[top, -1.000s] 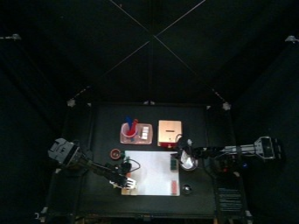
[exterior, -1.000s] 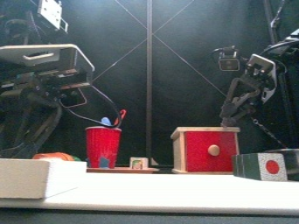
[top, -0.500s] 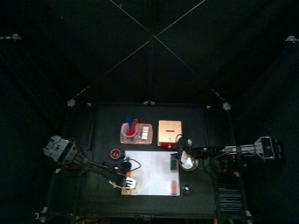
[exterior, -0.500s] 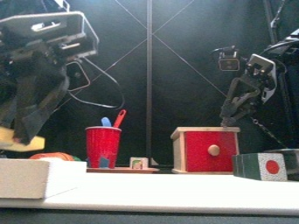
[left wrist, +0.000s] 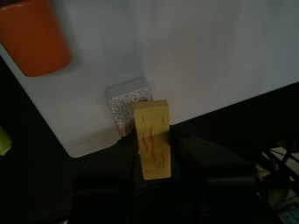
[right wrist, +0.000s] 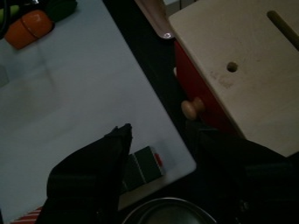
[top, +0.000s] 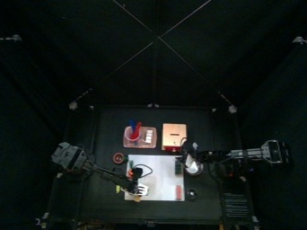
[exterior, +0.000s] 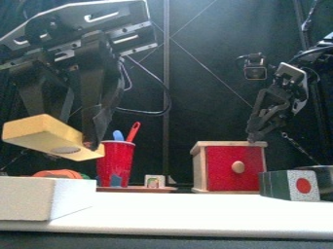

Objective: Put egg on rice

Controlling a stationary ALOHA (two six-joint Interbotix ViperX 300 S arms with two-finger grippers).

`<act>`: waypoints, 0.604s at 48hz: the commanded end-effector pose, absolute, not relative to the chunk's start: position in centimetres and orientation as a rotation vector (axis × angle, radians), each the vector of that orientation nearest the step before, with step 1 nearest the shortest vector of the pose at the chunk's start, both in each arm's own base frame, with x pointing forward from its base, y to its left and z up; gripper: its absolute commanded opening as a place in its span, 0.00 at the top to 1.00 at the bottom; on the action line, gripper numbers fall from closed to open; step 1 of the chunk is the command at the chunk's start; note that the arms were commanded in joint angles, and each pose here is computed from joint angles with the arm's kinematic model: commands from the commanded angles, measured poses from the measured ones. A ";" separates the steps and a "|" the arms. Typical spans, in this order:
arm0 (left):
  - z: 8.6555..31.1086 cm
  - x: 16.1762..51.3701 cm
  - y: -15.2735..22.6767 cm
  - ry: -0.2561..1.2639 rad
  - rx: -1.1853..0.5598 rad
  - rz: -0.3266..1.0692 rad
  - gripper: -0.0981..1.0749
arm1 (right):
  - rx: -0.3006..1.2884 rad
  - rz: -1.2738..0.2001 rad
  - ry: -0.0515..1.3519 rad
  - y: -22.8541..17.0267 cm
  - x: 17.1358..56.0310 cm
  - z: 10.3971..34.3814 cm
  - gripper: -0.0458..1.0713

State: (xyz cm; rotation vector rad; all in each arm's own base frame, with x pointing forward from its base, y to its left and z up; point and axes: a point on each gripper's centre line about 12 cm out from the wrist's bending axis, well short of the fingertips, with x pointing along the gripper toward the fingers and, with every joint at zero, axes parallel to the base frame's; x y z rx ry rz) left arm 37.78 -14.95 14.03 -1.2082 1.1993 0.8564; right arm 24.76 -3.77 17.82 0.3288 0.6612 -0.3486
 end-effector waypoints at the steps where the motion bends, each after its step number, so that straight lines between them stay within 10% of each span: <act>1: 15.2 38.4 -15.1 1.188 -1.234 0.846 0.38 | 0.329 -0.346 0.641 -3.8 24.9 18.4 0.18; 29: 13.2 37.9 -14.6 1.198 -1.230 0.933 0.37 | 0.325 -0.325 0.652 -3.2 24.7 18.1 0.18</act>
